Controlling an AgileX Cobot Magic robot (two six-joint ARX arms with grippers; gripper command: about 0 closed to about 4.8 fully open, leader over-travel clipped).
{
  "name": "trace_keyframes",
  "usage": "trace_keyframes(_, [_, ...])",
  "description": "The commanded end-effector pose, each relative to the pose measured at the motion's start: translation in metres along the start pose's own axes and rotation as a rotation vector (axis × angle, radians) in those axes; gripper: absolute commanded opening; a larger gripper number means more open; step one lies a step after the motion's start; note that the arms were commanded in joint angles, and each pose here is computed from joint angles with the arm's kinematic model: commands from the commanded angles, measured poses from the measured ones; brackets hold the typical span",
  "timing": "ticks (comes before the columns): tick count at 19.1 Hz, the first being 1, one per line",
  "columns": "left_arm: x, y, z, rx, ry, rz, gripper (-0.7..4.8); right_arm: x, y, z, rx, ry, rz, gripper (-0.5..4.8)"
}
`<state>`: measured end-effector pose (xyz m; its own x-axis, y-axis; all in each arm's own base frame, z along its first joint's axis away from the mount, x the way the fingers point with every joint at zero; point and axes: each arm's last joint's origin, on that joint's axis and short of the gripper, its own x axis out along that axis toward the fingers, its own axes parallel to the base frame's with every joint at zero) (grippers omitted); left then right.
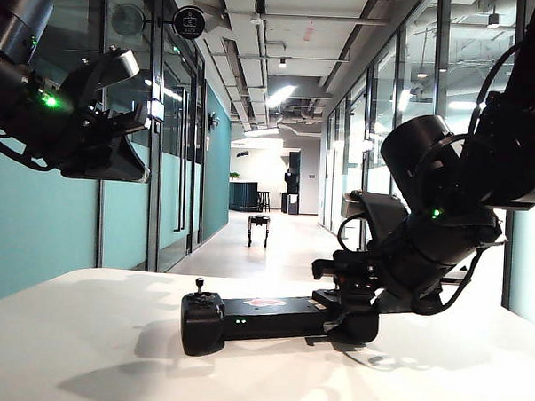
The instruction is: Push the left joystick on the remote control sitting on the white table backward to make the robot dog back up in a straight line until it returns close to you.
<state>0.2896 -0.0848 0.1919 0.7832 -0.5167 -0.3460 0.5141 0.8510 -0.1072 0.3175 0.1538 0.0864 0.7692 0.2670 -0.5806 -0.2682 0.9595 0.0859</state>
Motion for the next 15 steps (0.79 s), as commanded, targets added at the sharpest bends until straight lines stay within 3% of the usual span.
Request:
trace_keyframes(1, [0.000,-0.002,0.004,0.007,-0.017,-0.016,-0.05,-0.001,0.000,0.007,0.037,-0.053,-0.034,2.06])
trace_keyframes(8, [0.007,0.000,0.002,0.024,-0.041,-0.016,-0.05,-0.001,-0.002,0.007,0.038,-0.064,-0.095,2.06])
trace_keyframes(15, [0.052,0.013,0.002,0.055,-0.002,-0.063,-0.05,-0.001,-0.004,0.007,0.074,-0.080,-0.172,1.98])
